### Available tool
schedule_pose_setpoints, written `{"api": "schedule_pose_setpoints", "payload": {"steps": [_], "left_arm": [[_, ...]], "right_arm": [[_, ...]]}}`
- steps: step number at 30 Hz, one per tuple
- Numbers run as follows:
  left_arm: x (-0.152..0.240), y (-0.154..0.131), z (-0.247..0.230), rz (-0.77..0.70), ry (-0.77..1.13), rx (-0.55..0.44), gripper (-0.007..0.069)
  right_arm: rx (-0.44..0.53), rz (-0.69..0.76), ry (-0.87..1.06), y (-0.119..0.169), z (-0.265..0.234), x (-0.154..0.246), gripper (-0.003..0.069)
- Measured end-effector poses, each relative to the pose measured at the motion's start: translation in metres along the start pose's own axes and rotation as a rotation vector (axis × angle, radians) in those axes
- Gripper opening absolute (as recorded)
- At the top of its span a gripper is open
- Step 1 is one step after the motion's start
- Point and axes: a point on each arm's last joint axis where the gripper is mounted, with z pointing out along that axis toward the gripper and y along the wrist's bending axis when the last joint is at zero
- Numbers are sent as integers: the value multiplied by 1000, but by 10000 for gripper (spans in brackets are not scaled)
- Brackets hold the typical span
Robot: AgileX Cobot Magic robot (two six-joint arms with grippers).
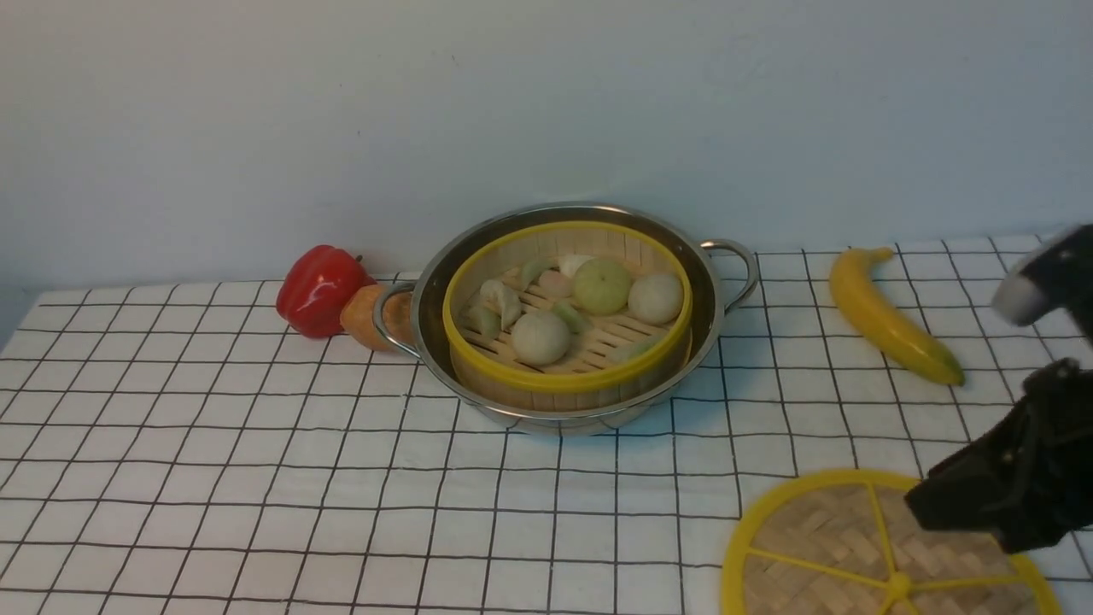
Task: Place the steamer in the pot on the white tablecloth, and put the lid on the steamer.
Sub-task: 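Move the gripper down to the bamboo steamer lid and grasp its center knob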
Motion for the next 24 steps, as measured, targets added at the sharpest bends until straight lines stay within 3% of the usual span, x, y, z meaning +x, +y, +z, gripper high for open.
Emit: {"api": "schedule_pose_setpoints", "payload": {"steps": [3, 6, 13, 24], "left_arm": [[0, 0, 0, 0, 0, 0, 243], [0, 0, 0, 0, 0, 0, 243], [0, 0, 0, 8, 0, 0, 243], [0, 0, 0, 9, 0, 0, 243]], "right_arm": [[31, -70, 105, 7, 17, -6, 240], [140, -120, 220, 14, 37, -9, 240], [316, -86, 322, 13, 62, -12, 240], [319, -50, 388, 1, 96, -9, 240]]}}
